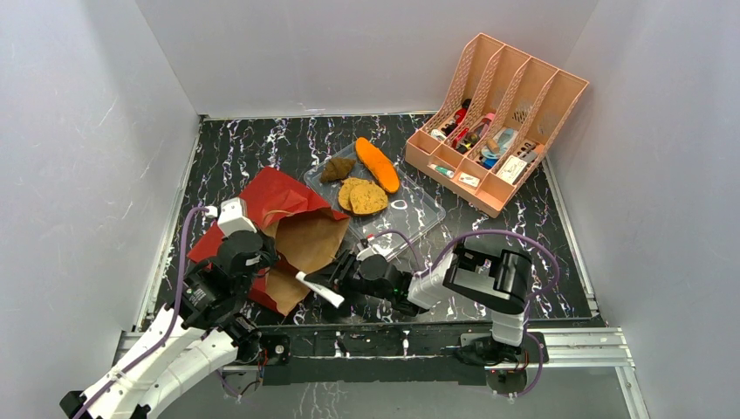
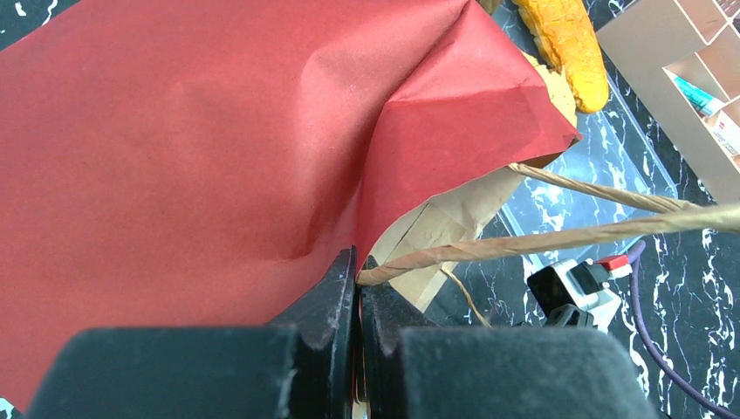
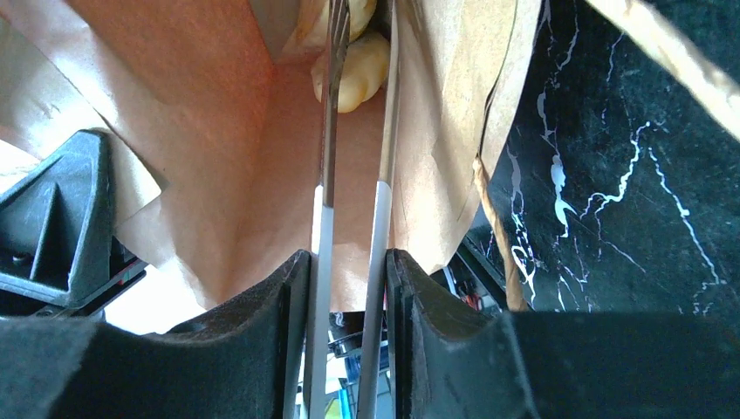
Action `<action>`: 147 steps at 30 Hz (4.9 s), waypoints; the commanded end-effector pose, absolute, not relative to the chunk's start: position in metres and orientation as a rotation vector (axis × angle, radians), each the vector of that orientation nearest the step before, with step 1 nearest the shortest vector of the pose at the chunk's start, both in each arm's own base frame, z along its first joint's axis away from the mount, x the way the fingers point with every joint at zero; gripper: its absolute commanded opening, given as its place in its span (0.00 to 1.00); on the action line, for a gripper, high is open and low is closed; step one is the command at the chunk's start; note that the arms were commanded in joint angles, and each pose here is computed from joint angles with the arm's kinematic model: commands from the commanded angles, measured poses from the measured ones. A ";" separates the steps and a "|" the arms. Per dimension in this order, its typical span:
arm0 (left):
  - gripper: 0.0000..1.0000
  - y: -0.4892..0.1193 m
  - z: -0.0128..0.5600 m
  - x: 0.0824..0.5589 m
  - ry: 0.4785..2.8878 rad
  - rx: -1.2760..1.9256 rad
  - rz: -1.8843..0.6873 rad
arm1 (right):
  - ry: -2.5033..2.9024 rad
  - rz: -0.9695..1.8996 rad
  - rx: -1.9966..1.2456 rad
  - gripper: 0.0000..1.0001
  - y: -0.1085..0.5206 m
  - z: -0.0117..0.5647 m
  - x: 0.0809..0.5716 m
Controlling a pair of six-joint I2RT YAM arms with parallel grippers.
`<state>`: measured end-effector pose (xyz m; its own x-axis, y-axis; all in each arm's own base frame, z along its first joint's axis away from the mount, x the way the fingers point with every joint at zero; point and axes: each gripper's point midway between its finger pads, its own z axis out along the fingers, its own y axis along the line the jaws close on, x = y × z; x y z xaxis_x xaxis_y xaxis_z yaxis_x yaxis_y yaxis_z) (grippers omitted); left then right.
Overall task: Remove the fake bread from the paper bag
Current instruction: Take out the fake bread from the paper bag, then place the fake bread in the container.
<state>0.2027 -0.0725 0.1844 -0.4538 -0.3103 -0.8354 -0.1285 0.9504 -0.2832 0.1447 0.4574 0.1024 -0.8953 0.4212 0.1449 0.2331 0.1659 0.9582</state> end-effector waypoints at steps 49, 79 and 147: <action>0.00 -0.084 0.211 0.197 2.008 -0.258 -0.336 | 2.185 1.946 0.691 0.41 0.495 0.125 0.163; 0.00 -0.060 0.214 0.199 1.962 -0.374 -0.234 | 2.125 1.818 0.623 0.00 0.457 0.129 0.176; 0.00 -0.021 0.230 0.195 1.926 -0.491 -0.018 | 1.682 0.982 1.123 0.00 0.181 0.173 0.246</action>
